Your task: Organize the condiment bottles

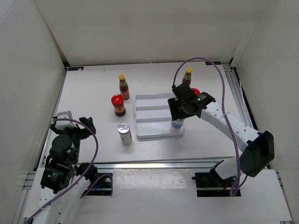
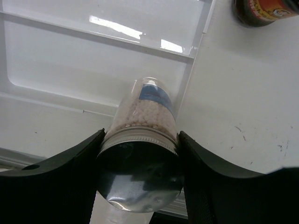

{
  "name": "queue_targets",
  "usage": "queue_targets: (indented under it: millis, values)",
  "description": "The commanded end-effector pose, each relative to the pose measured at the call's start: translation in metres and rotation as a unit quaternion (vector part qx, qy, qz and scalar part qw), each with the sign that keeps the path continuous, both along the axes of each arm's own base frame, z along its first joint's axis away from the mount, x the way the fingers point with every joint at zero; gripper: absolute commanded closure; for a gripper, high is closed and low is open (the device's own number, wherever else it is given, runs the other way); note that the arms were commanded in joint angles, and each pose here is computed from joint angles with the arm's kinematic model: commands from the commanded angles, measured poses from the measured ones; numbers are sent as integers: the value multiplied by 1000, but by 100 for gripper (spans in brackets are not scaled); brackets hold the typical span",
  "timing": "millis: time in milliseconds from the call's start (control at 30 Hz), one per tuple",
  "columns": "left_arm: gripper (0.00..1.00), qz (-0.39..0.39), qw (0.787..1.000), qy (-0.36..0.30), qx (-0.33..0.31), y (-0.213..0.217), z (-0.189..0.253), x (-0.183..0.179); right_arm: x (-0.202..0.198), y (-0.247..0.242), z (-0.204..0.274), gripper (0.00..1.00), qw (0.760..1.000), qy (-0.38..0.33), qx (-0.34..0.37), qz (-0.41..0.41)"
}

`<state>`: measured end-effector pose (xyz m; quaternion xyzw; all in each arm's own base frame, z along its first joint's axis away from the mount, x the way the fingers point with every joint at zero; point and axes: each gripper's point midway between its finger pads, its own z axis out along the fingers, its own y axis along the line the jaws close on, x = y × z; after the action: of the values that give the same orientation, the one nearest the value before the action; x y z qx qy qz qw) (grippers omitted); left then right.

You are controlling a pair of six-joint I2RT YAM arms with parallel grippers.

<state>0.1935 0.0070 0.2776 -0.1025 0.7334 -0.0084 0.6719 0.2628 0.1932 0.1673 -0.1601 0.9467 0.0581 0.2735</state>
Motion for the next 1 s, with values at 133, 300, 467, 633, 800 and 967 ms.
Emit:
queue_targets:
  millis: [133,300,467,633,800,967]
  values:
    - [0,11,1000,-11,-4,4,10,-1,25,17,4,73,999,-30,10,1]
    - [0,11,1000,-11,-4,4,10,-1,25,13,-15,54,1000,-9,-7,-3]
    - [0,11,1000,-11,-4,4,10,-1,26,9,-21,20,1000,-7,-15,-24]
    - [0,11,1000,-11,-4,4,10,-1,28,1,-15,11,999,-18,-30,-35]
    - [0,11,1000,-11,-4,4,10,-1,27,-8,-10,13,998,-23,-43,-48]
    - [0,11,1000,-11,-4,4,10,-1,26,-10,5,47,997,-42,-28,-55]
